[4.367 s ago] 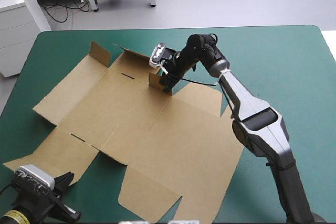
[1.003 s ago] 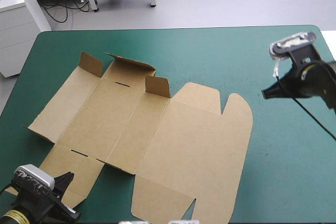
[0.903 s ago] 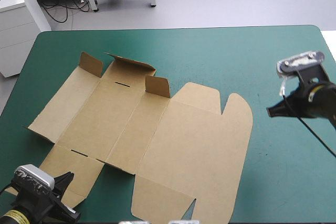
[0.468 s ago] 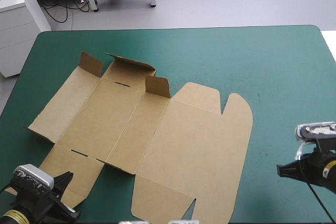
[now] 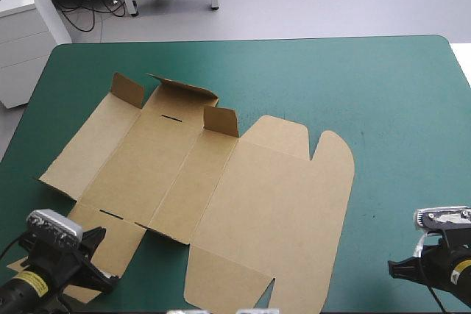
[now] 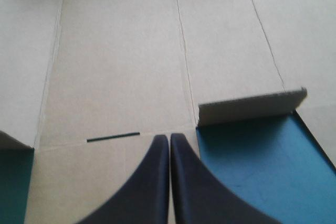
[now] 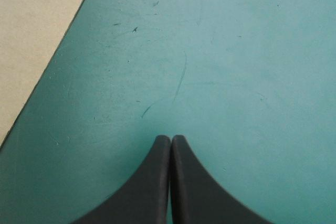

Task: Fold the box

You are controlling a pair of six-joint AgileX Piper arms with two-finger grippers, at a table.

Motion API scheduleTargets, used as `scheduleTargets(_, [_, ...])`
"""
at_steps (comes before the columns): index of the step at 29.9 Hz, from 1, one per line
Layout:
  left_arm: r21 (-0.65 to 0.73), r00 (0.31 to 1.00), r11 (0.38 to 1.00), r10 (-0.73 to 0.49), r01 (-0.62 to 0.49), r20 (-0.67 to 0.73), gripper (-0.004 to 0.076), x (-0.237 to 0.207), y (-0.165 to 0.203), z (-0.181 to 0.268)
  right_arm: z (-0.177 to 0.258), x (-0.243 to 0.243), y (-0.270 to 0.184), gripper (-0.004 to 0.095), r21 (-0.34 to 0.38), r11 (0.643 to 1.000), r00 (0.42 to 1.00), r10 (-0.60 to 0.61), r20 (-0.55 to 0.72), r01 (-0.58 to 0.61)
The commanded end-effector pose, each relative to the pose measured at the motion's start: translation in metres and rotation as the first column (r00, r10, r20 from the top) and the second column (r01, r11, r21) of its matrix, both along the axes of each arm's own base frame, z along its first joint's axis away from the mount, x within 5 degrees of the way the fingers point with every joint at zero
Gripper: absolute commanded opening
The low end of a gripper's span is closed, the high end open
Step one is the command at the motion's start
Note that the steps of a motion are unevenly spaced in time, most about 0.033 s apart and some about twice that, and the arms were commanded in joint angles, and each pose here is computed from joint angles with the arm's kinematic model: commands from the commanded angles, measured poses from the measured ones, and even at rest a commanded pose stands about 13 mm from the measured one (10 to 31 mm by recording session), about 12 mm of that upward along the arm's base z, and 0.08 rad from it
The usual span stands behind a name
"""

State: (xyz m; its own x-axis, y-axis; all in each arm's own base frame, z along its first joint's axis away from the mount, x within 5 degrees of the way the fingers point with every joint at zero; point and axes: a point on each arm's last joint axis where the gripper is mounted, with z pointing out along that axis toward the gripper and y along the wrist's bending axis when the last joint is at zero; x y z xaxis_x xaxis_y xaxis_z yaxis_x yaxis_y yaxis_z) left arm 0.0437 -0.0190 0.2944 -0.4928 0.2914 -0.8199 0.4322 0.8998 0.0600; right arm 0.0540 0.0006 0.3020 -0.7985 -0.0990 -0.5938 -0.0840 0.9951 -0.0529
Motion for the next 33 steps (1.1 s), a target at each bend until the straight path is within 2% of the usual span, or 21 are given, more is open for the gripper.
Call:
scheduleTargets(1, [-0.018,0.998,1.000,0.016,-0.015,0.067,-0.0010,0.027,-0.009,0.033,0.011,0.007,0.001,-0.0020,0.003,1.000,0.994,0.009,0.108,-0.009])
scheduleTargets(8, [0.009,0.994,1.000,0.023,-0.022,-0.111,-0.0010,0.086,-0.037,0.066,0.014,0.010,0.002,-0.0020,0.011,1.000,0.989,0.014,0.150,-0.016])
scheduleTargets(13, [0.057,0.989,0.997,0.065,-0.058,-0.131,-0.0010,0.139,-0.049,0.086,0.014,0.010,0.002,-0.0020,0.009,1.000,0.989,0.016,0.150,-0.018])
scheduleTargets(17, [0.055,0.985,0.995,0.090,-0.083,-0.147,-0.0010,0.182,-0.044,0.099,0.014,0.010,0.002,-0.0020,0.014,1.000,0.989,0.010,0.150,-0.012])
scheduleTargets(20, [0.000,0.976,0.994,0.108,-0.110,-0.192,-0.0010,0.218,-0.024,0.101,0.014,0.010,0.002,-0.0020,0.019,1.000,0.989,0.010,0.149,-0.013])
scheduleTargets(24, [-0.115,0.956,0.975,0.158,-0.191,-0.247,-0.0010,0.250,0.024,0.105,0.014,0.010,0.002,-0.0020,0.021,1.000,0.989,0.010,0.145,-0.014])
scheduleTargets(29, [-0.247,0.937,0.923,0.229,-0.295,-0.265,-0.0010,0.269,0.087,0.100,0.014,0.010,0.002,-0.0020,0.021,1.000,0.989,0.010,0.145,-0.014])
scheduleTargets(33, [-0.241,0.916,0.912,0.251,-0.332,-0.312,-0.0010,0.274,0.117,0.082,0.014,0.010,0.002,-0.0020,0.021,1.000,0.989,0.010,0.145,-0.014])
